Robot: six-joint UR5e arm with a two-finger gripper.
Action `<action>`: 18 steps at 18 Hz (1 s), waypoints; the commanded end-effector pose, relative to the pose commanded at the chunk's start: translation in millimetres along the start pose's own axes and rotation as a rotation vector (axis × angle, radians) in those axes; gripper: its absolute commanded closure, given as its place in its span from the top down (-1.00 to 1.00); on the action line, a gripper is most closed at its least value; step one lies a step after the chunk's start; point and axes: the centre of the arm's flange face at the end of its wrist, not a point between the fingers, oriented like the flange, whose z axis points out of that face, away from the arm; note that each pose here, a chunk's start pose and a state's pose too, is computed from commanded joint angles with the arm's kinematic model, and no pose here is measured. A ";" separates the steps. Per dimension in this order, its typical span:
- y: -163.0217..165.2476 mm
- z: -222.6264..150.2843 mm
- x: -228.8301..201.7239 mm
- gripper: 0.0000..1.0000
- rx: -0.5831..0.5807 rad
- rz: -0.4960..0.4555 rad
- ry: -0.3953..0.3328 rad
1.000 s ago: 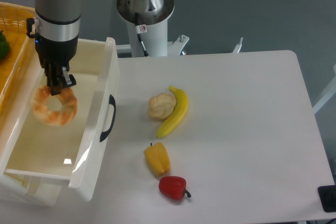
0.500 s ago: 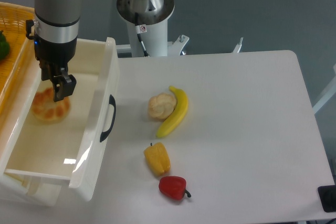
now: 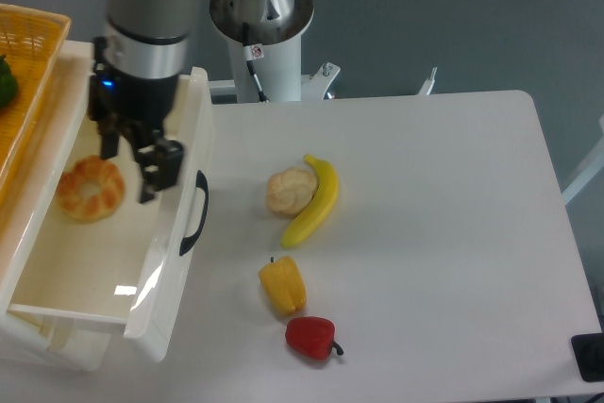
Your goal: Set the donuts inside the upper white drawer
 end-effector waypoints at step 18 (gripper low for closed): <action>200.1 20.7 -126.0 1.00 -0.238 0.003 -0.027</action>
